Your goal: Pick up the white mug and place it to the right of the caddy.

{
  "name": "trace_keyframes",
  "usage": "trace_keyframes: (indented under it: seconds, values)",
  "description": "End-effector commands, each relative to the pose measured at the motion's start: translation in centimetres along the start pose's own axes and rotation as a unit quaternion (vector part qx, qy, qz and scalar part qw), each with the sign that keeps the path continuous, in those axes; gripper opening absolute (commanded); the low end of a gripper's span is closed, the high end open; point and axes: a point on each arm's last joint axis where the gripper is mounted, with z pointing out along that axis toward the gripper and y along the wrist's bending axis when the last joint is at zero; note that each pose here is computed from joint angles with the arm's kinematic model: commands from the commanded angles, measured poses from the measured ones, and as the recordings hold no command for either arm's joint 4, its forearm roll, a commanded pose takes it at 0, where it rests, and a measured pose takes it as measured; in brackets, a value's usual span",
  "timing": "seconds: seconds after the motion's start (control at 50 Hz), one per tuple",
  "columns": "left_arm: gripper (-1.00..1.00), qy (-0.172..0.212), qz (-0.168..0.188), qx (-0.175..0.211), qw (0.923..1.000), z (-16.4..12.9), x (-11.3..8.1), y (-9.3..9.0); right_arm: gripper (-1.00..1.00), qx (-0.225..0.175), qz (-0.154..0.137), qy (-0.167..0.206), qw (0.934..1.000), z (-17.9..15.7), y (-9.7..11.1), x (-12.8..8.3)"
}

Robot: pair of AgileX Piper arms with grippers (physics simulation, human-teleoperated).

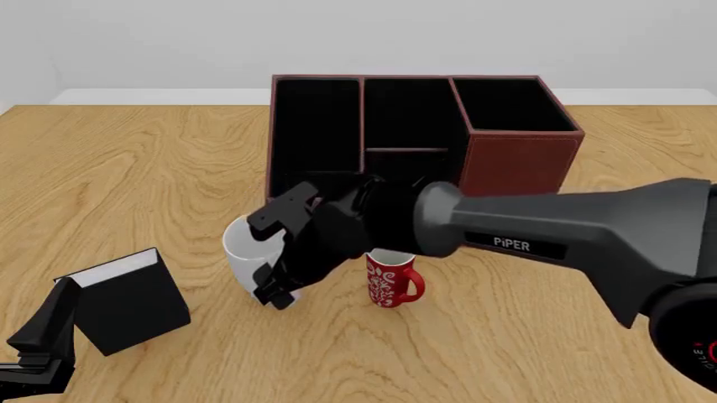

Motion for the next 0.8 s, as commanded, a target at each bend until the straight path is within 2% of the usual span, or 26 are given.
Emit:
trace_keyframes:
  seconds: [0.02,0.2,0.22,0.64,0.8]
  values:
    - [1.0,0.0,0.0,0.0,1.0,0.0,0.0,0.0,1.0,-0.001,0.002,0.008,1.0,0.8,0.3,0.2]
    - [1.0,0.0,0.0,0.0,1.0,0.0,0.0,0.0,1.0,0.001,0.003,0.008,1.0,0.9,-0.1,0.4]
    - [1.0,0.0,0.0,0.0,1.0,0.0,0.0,0.0,-1.0,0.002,0.001,0.009,1.0,1.0,-0.3,0.5]
    - [1.0,0.0,0.0,0.0,1.0,0.0,0.0,0.0,-1.0,0.001,-0.011,0.008,0.9999,0.7,-0.1,0.5]
    - [1.0,0.0,0.0,0.0,1.0,0.0,0.0,0.0,-1.0,0.001,-0.016,-0.014,0.9998,-1.2,-0.3,0.1]
